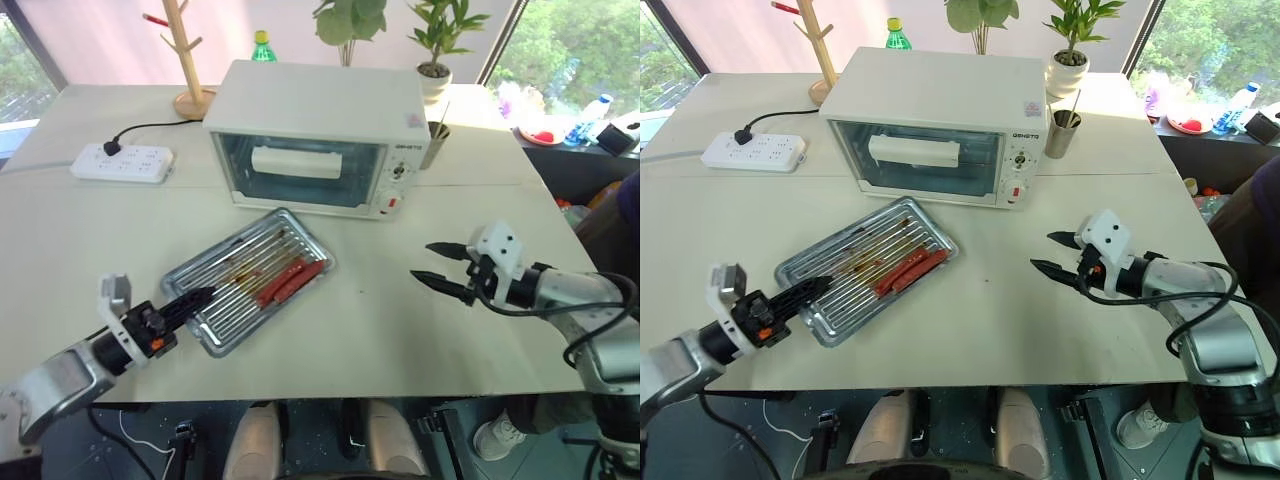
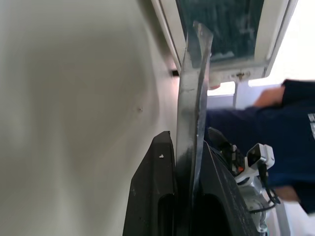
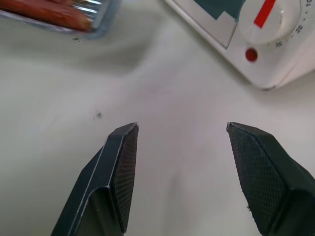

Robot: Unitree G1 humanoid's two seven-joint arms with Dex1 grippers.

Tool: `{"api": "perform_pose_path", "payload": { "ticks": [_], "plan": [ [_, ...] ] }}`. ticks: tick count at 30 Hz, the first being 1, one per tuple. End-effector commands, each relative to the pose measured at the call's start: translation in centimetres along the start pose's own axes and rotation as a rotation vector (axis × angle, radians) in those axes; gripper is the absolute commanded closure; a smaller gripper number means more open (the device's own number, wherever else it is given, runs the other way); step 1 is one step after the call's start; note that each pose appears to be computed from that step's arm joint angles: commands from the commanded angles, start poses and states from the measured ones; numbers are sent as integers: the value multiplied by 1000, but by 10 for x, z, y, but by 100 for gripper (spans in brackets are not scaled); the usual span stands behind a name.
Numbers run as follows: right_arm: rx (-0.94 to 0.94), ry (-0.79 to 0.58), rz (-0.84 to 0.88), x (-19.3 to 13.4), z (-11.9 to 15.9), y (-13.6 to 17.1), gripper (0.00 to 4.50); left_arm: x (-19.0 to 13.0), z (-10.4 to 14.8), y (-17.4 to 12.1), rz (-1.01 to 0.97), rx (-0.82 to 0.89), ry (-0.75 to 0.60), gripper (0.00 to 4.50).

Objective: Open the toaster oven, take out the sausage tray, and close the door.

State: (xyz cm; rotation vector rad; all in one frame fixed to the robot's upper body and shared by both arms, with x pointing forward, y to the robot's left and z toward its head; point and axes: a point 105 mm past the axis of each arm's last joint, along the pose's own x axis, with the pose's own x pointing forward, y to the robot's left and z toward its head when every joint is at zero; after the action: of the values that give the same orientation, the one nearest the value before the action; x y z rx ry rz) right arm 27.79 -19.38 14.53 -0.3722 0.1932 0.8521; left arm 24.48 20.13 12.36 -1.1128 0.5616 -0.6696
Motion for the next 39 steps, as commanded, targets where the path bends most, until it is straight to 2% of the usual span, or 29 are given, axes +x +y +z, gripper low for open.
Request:
{"api": "perform_pose_path", "payload": {
  "ticks": [1,14,24,27,33,34,39],
  "plan": [
    [-25,-33,6,-17,18,11,160,18,0,-7,-55,-19,110,450],
    [31,3,-69,-45,19,39,160,62,-11,8,-33,-11,455,450],
    [42,1,-92,-43,17,42,160,82,-3,27,11,70,497,450],
    [40,-4,-91,-40,17,42,154,81,3,32,29,99,475,333],
    [37,-27,-84,-29,18,39,154,57,19,50,127,131,395,32],
    [34,-31,-80,-27,18,38,154,54,20,51,130,134,386,32],
    [24,-38,-61,-19,16,33,154,7,38,56,238,366,344,32]
  ]
}}
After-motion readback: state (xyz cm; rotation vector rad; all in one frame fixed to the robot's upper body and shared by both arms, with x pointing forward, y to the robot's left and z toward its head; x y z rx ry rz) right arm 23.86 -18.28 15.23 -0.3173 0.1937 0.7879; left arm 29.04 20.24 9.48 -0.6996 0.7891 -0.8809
